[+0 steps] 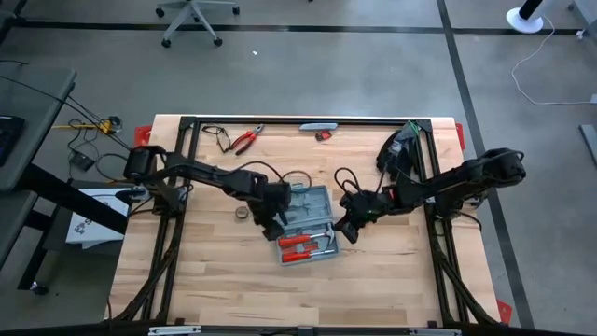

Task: Prefit tool cases
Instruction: Put the orange hammer into the gray tool case

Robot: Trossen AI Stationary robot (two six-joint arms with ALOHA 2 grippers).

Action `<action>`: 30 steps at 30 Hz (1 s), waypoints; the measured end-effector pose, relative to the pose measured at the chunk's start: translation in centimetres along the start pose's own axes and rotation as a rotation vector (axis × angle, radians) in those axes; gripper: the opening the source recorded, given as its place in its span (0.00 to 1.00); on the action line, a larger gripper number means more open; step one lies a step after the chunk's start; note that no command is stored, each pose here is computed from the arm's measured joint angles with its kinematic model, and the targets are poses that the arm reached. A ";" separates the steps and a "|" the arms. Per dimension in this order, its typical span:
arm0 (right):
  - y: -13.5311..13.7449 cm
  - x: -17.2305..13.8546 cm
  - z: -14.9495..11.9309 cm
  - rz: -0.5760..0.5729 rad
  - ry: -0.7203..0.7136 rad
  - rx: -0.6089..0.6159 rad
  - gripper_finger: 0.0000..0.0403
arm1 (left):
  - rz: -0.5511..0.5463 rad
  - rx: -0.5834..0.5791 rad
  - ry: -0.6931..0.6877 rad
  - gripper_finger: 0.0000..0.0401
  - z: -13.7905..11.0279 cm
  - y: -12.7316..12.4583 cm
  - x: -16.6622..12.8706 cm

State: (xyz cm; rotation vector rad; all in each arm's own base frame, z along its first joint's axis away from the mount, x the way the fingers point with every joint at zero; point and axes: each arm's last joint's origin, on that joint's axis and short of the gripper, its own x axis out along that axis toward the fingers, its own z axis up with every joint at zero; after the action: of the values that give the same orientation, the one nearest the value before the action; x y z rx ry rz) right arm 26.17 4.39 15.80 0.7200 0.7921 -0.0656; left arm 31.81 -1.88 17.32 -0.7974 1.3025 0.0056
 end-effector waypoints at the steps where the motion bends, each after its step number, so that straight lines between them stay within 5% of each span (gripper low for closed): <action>1: 0.2 0.1 -0.1 -0.010 -0.007 0.004 0.07 | -0.014 0.015 -0.043 0.57 0.3 -0.2 -0.3; 9: 3.1 3.1 1.7 -0.068 -0.056 0.029 0.01 | -0.051 0.195 -0.393 0.57 2.6 -2.0 -1.8; 14: 3.1 7.4 1.9 -0.228 0.104 0.078 0.00 | -0.072 0.259 -0.384 0.57 2.4 -2.3 -1.8; 19: 3.1 10.5 1.8 -0.230 0.149 0.137 0.00 | -0.061 0.328 -0.358 0.57 1.7 -2.9 -1.4; 30: 5.6 7.5 2.4 -0.262 -0.045 0.153 0.00 | -0.030 0.399 -0.282 0.57 0.6 -3.3 -0.7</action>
State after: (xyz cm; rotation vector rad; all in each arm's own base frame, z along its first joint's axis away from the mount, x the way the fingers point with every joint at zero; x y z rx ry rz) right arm 34.79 8.75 15.12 0.7529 0.8411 -0.3816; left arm 33.49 -3.67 19.66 -0.4543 0.9807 -0.1559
